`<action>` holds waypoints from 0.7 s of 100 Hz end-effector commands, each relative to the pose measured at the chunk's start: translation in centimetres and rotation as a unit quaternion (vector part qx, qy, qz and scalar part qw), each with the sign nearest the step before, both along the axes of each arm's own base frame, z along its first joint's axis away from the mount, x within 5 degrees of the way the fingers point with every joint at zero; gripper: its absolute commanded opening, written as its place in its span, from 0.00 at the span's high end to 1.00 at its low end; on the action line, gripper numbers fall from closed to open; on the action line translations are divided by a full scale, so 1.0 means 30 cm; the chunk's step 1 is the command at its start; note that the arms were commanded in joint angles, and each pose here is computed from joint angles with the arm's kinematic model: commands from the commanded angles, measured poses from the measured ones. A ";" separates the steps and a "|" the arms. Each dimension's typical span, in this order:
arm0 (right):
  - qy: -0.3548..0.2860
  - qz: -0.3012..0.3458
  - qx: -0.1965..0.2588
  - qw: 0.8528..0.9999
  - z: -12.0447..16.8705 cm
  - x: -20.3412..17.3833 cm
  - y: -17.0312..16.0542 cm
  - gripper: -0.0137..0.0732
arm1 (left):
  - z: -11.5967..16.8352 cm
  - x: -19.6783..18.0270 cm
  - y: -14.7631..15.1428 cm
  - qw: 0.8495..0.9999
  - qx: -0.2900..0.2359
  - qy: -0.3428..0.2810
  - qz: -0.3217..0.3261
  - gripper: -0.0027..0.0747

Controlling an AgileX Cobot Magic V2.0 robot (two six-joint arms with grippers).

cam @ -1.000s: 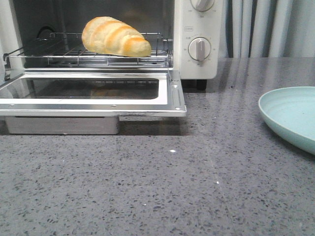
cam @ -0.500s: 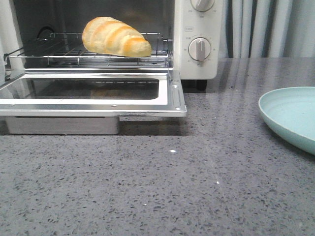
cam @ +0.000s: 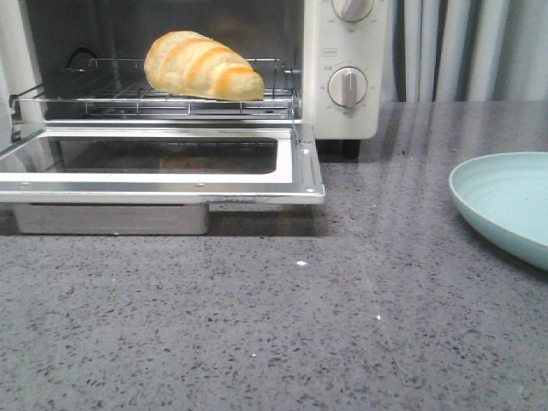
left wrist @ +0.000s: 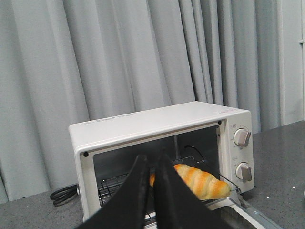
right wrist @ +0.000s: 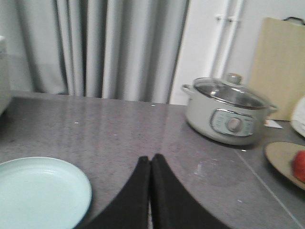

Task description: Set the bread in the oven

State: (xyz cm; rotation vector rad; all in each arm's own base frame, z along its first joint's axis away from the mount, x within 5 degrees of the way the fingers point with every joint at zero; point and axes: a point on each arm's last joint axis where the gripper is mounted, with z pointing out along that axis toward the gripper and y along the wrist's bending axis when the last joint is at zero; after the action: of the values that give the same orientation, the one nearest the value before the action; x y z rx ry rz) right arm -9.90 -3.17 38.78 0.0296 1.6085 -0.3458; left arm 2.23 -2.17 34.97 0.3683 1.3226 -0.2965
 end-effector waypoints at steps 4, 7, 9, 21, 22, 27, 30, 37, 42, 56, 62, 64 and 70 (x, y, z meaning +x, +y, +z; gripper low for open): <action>-0.072 0.056 -0.004 0.996 0.014 0.034 0.041 0.89 | 0.022 0.012 0.008 0.999 -0.016 -0.023 0.018 0.99; -0.078 0.065 -0.002 0.995 0.009 0.052 0.047 0.89 | 0.015 0.014 0.008 1.000 -0.014 -0.021 0.018 0.99; -0.082 0.069 -0.001 0.994 0.008 0.059 0.050 0.89 | 0.008 0.017 0.007 1.000 -0.013 -0.017 0.018 0.99; -0.083 0.082 -0.002 0.993 -0.028 0.127 0.061 0.89 | -0.037 0.041 0.007 0.999 -0.013 -0.008 0.029 0.99; -0.080 0.083 -0.001 0.993 -0.036 0.135 0.062 0.89 | -0.042 0.045 0.007 0.999 -0.014 -0.007 0.031 0.99; -0.078 0.090 0.002 0.993 -0.056 0.164 0.067 0.90 | -0.059 0.054 0.009 0.999 -0.018 -0.008 0.039 0.99; -0.081 0.096 0.004 0.992 -0.066 0.181 0.071 0.90 | -0.066 0.059 0.011 0.999 -0.022 -0.008 0.043 0.99; -0.089 0.104 0.005 0.991 -0.095 0.223 0.078 0.90 | -0.087 0.071 0.016 0.998 -0.027 -0.011 0.055 0.99; -0.096 0.109 0.004 0.989 -0.115 0.251 0.082 0.90 | -0.098 0.078 0.020 0.997 -0.031 -0.016 0.064 0.99; -0.112 0.132 0.028 0.984 -0.177 0.318 0.098 0.90 | -0.124 0.091 0.027 0.996 -0.038 -0.022 0.082 0.99; -0.113 0.141 0.043 0.983 -0.208 0.343 0.104 0.90 | -0.138 0.096 0.028 0.995 -0.044 -0.016 0.083 0.99; -0.115 0.144 0.049 0.982 -0.217 0.350 0.106 0.90 | -0.140 0.097 0.029 0.995 -0.049 -0.015 0.084 0.99; -0.126 0.150 0.060 0.979 -0.240 0.370 0.109 0.90 | -0.153 0.102 0.031 0.994 -0.064 -0.009 0.086 0.99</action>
State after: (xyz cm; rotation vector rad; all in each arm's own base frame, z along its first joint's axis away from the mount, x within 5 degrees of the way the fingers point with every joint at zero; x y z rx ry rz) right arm 1.21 -0.04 30.92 -0.0950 1.5168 -0.0421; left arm 5.11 -1.72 29.46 0.2360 1.3606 -0.2292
